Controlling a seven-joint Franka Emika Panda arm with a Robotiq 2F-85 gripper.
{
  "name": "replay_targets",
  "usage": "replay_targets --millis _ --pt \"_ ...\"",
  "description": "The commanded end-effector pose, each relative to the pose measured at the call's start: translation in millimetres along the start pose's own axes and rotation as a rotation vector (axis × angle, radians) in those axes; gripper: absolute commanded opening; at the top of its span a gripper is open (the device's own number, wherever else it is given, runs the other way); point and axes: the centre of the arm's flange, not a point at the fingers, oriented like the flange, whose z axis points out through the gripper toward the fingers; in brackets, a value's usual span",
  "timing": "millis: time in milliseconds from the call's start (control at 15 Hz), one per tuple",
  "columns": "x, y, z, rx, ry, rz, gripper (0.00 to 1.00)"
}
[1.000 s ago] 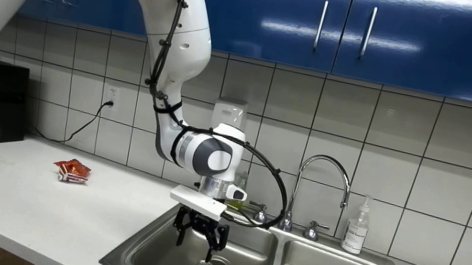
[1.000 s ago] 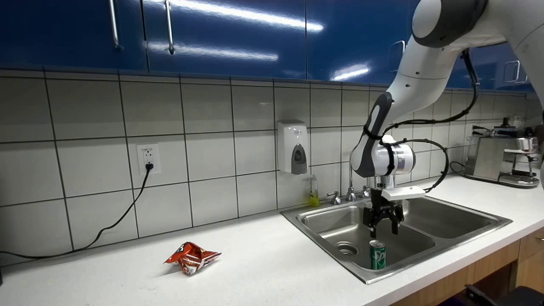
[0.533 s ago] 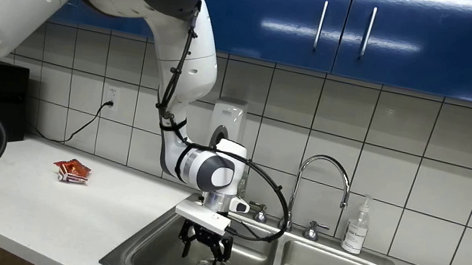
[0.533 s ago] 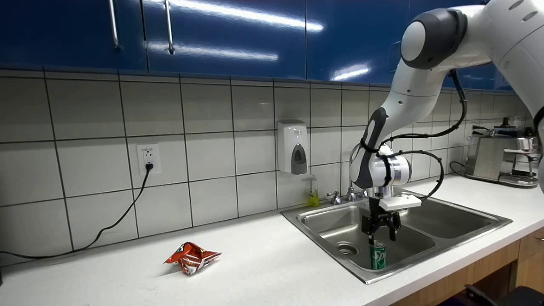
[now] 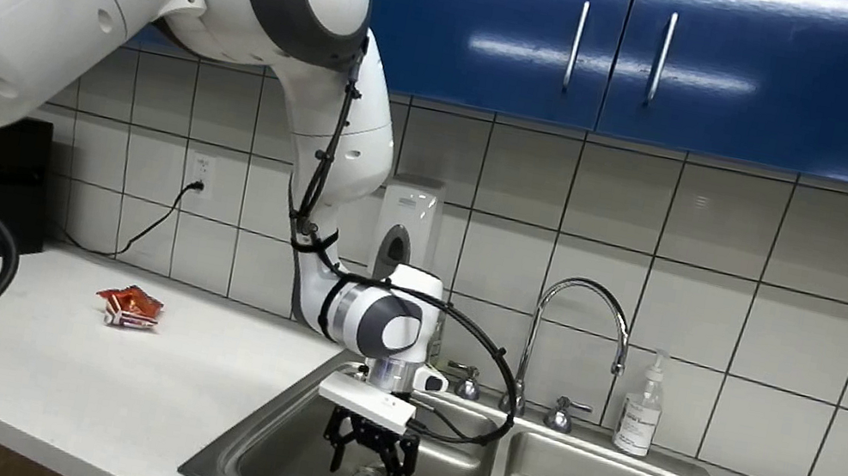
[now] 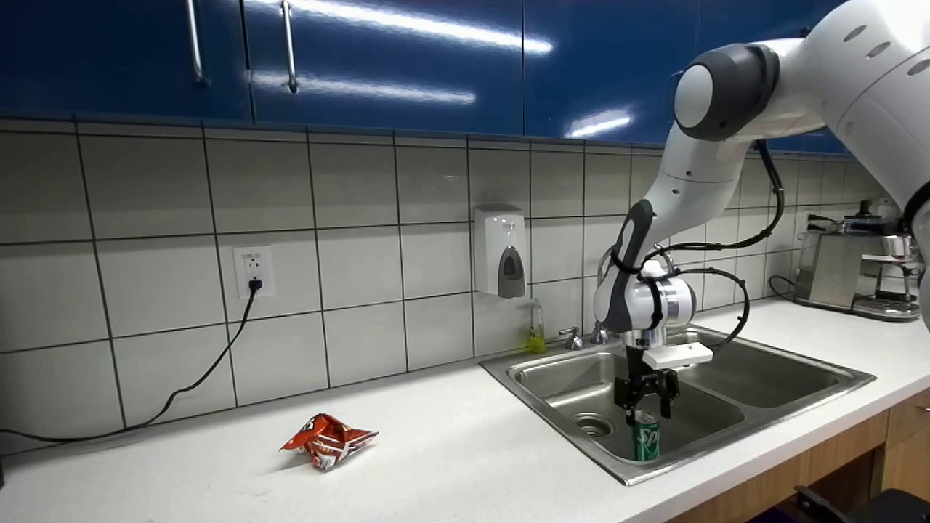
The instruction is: Remove the can out of the sink
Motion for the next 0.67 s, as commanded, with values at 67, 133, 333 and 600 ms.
replay_targets --millis 67,133,333,600 --pt "10 5 7 -0.003 0.011 0.001 1.0" --pt "11 5 9 -0.004 0.009 0.001 1.0" --pt "12 6 13 -0.006 0.006 0.002 1.0" --pt "13 7 18 -0.004 0.002 0.003 1.0"
